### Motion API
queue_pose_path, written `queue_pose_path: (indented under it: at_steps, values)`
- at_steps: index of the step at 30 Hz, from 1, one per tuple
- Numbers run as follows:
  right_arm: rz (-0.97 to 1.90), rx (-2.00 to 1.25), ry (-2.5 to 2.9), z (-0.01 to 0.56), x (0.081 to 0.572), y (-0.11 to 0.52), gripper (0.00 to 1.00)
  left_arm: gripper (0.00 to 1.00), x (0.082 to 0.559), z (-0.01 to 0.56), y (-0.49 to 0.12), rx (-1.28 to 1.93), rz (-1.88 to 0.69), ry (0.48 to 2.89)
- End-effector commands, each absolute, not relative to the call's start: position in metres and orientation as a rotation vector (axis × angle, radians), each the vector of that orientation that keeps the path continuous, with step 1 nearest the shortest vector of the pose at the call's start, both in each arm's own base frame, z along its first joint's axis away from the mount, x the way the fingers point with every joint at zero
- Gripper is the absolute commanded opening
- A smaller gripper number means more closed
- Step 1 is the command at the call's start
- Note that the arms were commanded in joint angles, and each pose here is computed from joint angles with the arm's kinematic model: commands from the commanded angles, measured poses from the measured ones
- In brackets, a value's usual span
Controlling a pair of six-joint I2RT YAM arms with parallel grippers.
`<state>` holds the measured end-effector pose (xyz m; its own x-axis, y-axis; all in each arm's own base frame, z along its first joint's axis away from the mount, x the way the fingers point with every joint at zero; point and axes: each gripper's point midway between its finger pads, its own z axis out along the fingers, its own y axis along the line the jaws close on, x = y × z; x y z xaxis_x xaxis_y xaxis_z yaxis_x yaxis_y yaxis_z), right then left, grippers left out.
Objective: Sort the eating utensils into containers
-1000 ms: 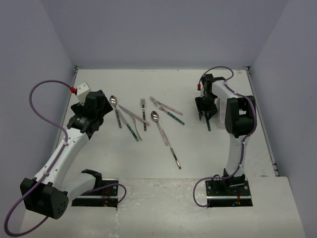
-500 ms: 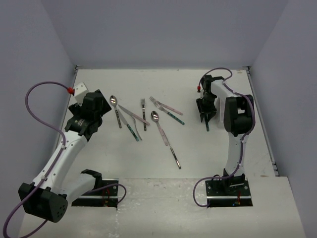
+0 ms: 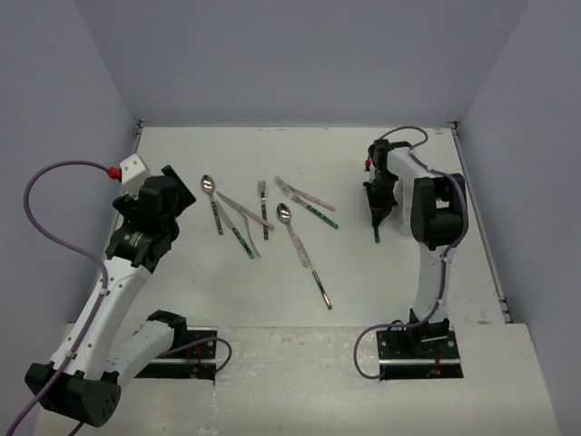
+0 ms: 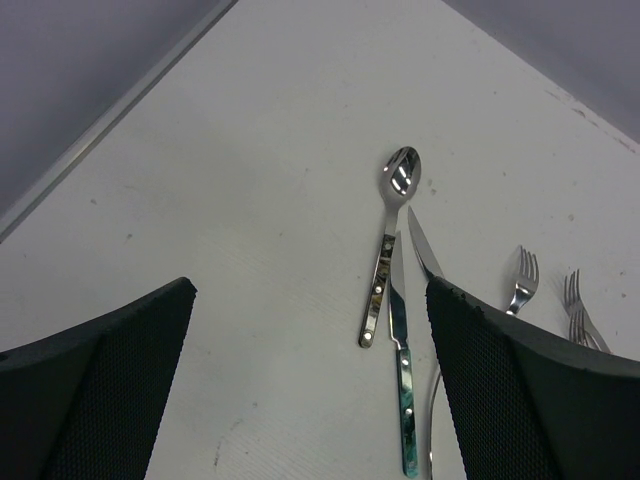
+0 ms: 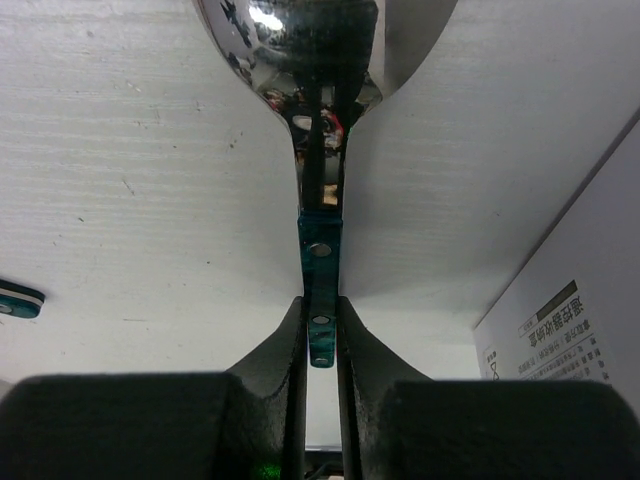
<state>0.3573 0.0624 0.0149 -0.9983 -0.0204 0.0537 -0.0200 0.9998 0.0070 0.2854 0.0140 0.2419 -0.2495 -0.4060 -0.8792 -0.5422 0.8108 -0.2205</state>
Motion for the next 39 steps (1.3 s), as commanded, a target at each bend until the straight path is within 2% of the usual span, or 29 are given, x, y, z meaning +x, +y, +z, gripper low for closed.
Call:
queue_pose_path:
  at_steps: [1, 2, 14, 18, 24, 28, 30, 36, 39]
  values:
    - [0.001, -0.010, -3.128, 0.026, 0.359, 0.059, 0.04, 1.00, 0.283, 0.259, 0.021, -0.746, 0.165, 1.814]
    - [0.000, -0.007, -3.131, 0.027, 0.360, 0.060, 0.00, 1.00, 0.282, 0.261, 0.021, -0.745, 0.157, 1.811]
    - [0.051, 0.190, -3.375, 0.040, 0.383, 0.066, 0.00, 1.00, 0.280, 0.262, 0.016, -0.728, 0.120, 1.823]
    - [-0.066, 0.247, -3.486, 0.058, 0.391, 0.078, 0.00, 1.00, 0.280, 0.263, 0.014, -0.723, 0.104, 1.824]
    - [-0.252, 0.403, -3.678, 0.101, 0.404, 0.097, 0.00, 1.00, 0.280, 0.261, 0.012, -0.717, 0.094, 1.833]
    - [-0.331, 0.621, -3.819, 0.133, 0.414, 0.104, 0.00, 1.00, 0.281, 0.261, 0.010, -0.712, 0.086, 1.835]
    - [-0.353, 0.685, -3.950, 0.168, 0.423, 0.105, 0.00, 1.00, 0.282, 0.261, 0.010, -0.708, 0.084, 1.836]
    - [-0.118, 0.839, -4.276, 0.255, 0.439, 0.086, 0.00, 1.00, 0.284, 0.259, 0.006, -0.699, 0.062, 1.841]
    - [-0.072, 0.868, -4.343, 0.276, 0.443, 0.072, 0.00, 1.00, 0.284, 0.256, 0.005, -0.701, 0.057, 1.848]
